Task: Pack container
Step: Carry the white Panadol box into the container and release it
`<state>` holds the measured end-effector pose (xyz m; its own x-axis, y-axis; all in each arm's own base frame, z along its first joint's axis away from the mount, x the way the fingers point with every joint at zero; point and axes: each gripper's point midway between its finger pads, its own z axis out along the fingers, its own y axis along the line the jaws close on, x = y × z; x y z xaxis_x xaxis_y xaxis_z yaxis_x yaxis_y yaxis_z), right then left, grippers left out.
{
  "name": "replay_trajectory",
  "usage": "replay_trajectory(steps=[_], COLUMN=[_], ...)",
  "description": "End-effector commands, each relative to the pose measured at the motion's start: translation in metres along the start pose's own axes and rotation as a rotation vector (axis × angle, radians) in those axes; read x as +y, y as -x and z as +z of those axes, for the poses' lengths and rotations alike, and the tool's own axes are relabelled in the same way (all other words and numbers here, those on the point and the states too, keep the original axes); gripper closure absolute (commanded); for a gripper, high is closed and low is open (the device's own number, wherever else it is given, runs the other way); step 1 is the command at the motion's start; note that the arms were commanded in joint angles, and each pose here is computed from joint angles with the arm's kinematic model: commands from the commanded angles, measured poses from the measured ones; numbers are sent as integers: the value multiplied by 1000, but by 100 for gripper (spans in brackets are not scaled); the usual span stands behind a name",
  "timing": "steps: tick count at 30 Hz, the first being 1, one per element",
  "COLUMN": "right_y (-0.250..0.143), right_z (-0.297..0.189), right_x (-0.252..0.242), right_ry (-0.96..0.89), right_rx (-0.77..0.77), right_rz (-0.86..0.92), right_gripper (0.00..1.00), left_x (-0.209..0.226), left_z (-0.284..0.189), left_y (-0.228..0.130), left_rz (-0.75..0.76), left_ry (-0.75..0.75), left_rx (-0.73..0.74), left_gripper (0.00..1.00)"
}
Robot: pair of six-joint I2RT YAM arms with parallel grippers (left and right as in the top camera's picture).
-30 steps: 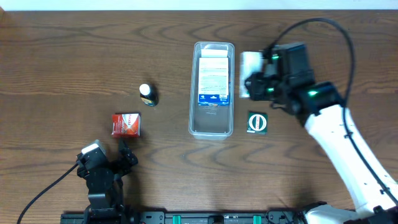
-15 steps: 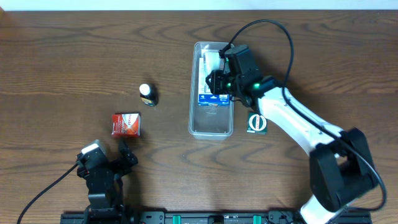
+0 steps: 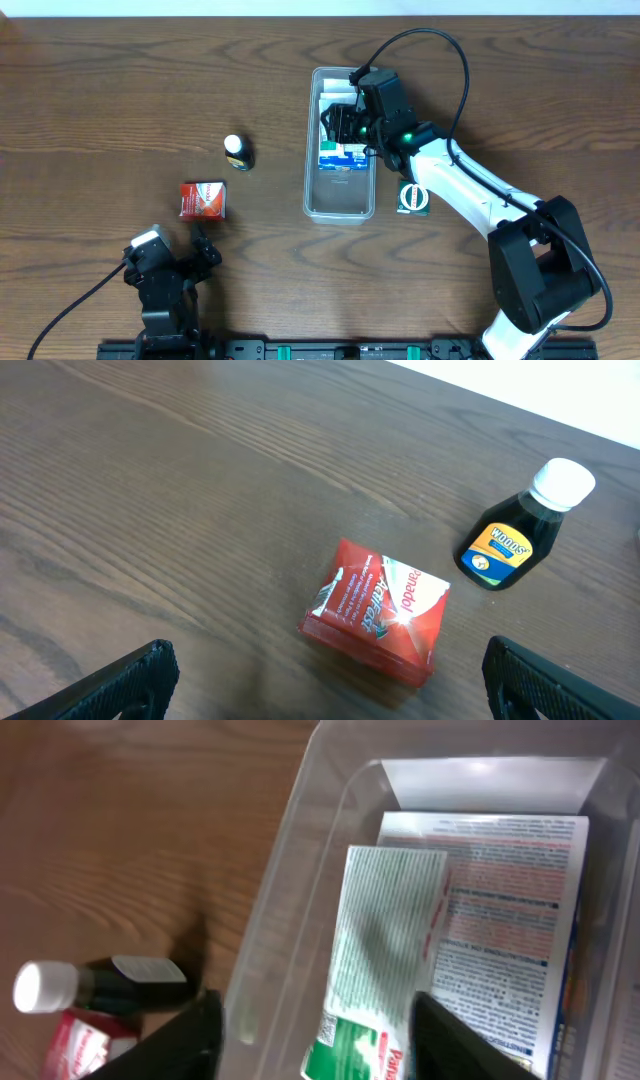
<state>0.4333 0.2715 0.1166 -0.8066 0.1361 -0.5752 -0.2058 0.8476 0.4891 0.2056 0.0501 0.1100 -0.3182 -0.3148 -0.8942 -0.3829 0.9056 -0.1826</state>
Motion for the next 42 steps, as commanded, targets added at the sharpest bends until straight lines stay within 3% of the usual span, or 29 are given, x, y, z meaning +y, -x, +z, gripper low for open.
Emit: replay_trajectory(steps=[1,3,8,12,42], right_y=[4,1,0,1,-43], right_z=[-1,-1,0,3,50], right_x=[-3,-4,-8,-17,-31], right_ry=[1,-3,-29,-77,-121], right_rx=[-3,11,7,-10,75], right_rz=[15,18,16,28,20], right_gripper=[61,77,90,94,98], left_x=[2,2,2,2,2], left_z=[3,3,3,3,3], left_y=[-6,-6,-6,-6,-6], left_rz=[21,21,21,21,21], left_ry=[11,11,11,11,11], left_rx=[9,9,9,9,9], left_gripper=[2,2,2,2,2])
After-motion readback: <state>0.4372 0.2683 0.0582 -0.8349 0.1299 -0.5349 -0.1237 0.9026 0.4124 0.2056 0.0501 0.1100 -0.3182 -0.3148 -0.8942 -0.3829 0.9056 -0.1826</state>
